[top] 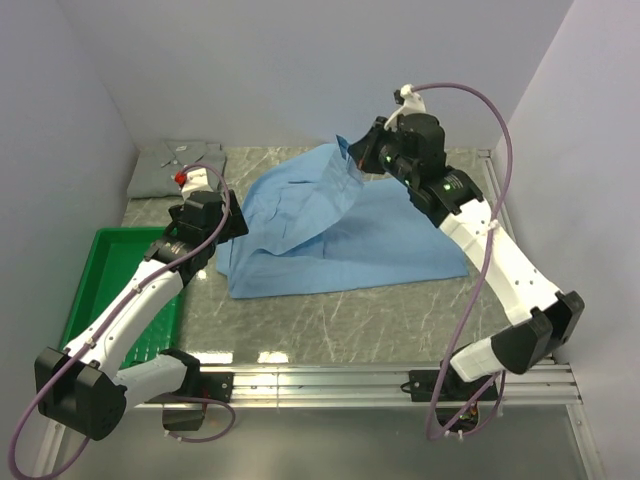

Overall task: Fold and stack the long sleeve shirts
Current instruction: Fold the shirt

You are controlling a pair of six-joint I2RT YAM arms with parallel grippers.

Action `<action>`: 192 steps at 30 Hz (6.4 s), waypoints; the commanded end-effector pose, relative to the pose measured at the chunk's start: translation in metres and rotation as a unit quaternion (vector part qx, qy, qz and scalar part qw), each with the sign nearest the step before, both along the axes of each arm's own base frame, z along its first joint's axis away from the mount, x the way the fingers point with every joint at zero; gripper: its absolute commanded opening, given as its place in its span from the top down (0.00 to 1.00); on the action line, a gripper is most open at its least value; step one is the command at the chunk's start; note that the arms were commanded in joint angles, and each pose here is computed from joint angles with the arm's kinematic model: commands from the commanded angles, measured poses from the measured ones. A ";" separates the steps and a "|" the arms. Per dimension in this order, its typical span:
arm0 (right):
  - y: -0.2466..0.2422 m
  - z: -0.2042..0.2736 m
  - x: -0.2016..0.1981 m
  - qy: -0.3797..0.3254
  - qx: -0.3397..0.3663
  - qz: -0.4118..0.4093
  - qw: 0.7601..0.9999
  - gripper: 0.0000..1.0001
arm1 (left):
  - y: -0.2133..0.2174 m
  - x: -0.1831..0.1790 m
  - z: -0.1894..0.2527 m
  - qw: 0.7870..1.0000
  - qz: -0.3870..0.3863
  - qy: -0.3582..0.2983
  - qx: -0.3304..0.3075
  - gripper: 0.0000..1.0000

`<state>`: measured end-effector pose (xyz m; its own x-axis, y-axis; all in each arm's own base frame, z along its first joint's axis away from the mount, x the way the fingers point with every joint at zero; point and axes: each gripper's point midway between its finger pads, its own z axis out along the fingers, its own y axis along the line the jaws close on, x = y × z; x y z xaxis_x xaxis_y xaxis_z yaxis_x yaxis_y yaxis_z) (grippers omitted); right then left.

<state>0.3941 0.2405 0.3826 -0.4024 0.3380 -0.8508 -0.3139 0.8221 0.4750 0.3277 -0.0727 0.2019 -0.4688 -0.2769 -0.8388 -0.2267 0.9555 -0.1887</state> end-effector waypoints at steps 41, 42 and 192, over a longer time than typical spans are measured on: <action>-0.145 -0.096 -0.087 0.070 -0.063 -0.160 0.983 1.00 | -0.002 0.003 -0.009 1.000 0.010 0.018 -0.003 0.01; -0.149 -0.098 -0.087 0.070 -0.065 -0.168 0.981 1.00 | -0.002 0.003 -0.009 1.000 0.010 0.019 -0.004 0.01; 0.073 -0.242 0.008 0.142 0.184 0.126 0.965 0.42 | -0.035 -0.067 -0.200 0.921 0.099 0.268 -0.265 0.52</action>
